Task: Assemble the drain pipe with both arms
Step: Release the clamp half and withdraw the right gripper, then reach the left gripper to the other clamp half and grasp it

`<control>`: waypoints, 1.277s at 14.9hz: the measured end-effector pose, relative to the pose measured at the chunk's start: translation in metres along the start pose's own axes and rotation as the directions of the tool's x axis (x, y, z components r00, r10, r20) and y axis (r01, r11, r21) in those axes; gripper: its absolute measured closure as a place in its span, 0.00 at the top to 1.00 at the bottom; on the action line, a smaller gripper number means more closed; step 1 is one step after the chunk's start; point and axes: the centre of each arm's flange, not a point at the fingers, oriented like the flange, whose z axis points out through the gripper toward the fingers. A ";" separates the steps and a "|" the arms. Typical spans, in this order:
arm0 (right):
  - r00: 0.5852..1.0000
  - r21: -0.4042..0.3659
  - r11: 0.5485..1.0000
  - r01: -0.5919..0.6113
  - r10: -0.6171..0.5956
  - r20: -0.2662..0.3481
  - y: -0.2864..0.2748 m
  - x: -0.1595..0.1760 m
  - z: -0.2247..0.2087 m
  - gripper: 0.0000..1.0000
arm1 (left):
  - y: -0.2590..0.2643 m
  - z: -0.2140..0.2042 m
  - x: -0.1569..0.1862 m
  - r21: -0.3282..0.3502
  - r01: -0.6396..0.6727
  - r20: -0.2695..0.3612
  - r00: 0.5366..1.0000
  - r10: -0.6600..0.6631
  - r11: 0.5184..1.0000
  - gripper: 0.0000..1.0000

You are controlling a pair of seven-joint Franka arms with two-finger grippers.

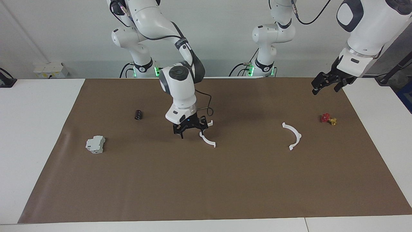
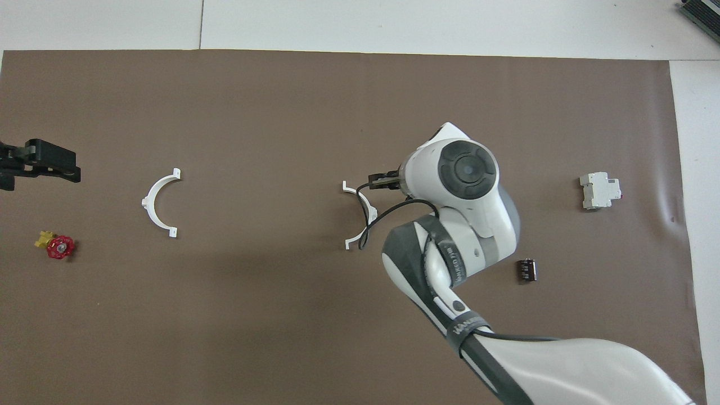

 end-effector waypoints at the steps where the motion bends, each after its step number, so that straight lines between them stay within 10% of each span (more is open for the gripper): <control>1: 0.999 -0.008 0.999 -0.032 0.032 -0.001 0.028 0.009 -0.020 1.00 | 0.000 0.000 0.000 0.000 0.000 0.000 1.000 0.000 1.000 1.00; 10: 0.952 -0.090 0.968 -0.236 0.249 0.181 0.225 -0.005 -0.131 1.00 | 0.000 0.000 0.000 0.000 0.000 0.000 1.000 0.000 1.000 1.00; 19: 0.957 -0.146 0.977 -0.156 0.186 0.224 0.305 -0.028 -0.220 1.00 | 0.000 0.000 0.000 0.000 0.000 0.000 1.000 0.000 1.000 1.00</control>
